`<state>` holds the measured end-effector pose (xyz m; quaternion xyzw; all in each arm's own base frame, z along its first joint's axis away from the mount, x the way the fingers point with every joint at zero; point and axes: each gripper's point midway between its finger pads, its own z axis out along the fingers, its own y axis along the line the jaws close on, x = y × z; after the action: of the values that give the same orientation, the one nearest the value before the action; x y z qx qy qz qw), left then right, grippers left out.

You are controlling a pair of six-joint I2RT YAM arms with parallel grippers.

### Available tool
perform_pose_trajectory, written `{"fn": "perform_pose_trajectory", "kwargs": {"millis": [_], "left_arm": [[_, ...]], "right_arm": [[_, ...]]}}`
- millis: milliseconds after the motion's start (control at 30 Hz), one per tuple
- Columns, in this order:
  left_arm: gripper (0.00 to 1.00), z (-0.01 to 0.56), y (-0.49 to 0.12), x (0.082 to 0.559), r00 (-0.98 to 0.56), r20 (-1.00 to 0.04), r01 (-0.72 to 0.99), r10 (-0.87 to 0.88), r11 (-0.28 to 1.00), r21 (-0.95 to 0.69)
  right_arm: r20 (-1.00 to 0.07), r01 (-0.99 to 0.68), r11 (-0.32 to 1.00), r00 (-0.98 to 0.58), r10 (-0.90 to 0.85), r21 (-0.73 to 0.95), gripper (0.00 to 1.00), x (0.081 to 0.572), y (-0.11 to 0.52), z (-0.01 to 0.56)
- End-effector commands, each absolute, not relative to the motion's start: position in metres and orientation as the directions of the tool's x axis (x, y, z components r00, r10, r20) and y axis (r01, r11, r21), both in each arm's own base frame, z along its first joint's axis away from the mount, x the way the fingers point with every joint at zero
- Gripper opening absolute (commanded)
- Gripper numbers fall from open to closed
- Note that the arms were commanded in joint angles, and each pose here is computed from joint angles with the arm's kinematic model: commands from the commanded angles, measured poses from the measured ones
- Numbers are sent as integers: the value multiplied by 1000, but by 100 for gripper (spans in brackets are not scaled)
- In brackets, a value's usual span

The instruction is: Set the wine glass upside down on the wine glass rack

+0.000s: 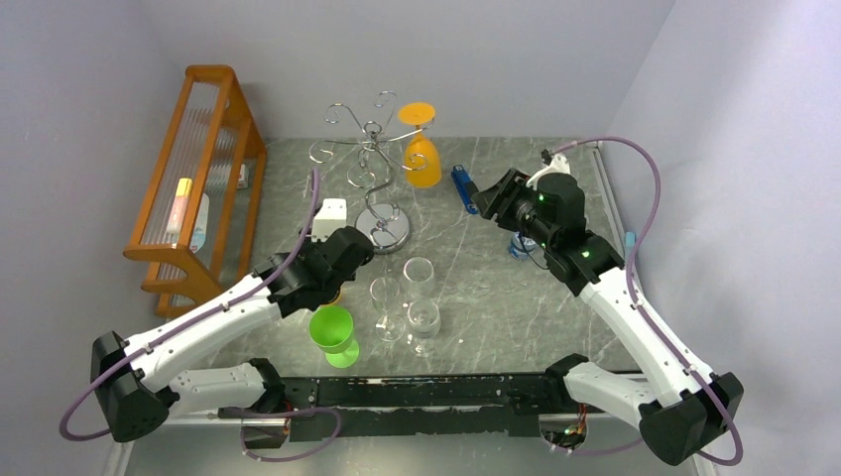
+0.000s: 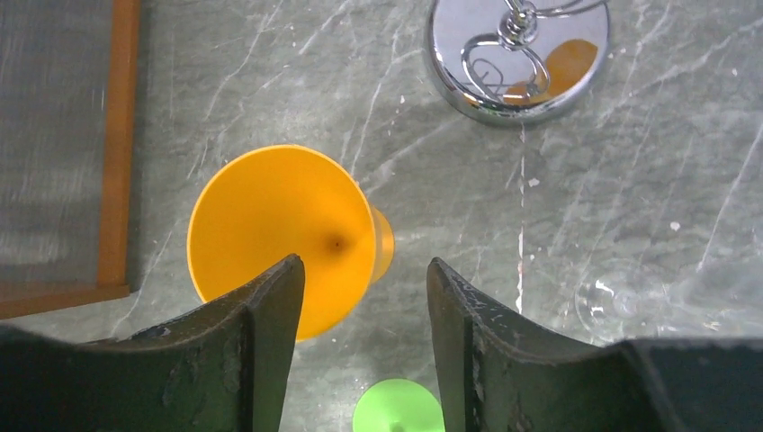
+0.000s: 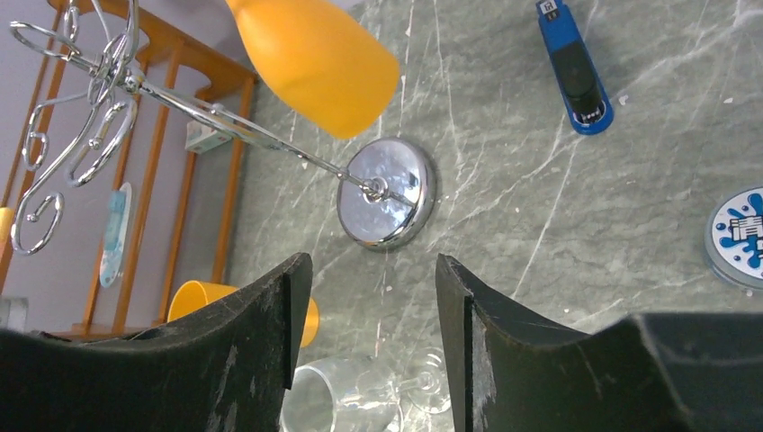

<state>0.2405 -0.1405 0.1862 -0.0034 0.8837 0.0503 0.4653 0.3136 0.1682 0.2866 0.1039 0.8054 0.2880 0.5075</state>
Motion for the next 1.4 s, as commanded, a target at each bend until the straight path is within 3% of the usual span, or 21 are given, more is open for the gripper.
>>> {"fn": "perform_pose_trajectory", "kwargs": {"millis": [0,300,467,900,1367], "left_arm": [[55,174,-135,246,-581,-813,-83,-21,996,34],[35,151,-137,264,-640,-767,-43,-39,999,-14],[6,161,-145,273,-637,-771,21,20,1000,9],[5,249,-133,279,-517,-852,54,75,997,55],[5,401,-128,234,-256,-960,263,-109,948,-178]], "right_arm": [[-738,-139,787,-475,479,601,56,312,174,286],[-724,-131,784,-500,476,606,54,310,176,274],[-716,-128,777,-502,485,617,52,307,175,273],[-697,-209,702,-478,534,681,54,294,183,308],[-649,-352,551,-511,564,756,65,279,209,333]]}}
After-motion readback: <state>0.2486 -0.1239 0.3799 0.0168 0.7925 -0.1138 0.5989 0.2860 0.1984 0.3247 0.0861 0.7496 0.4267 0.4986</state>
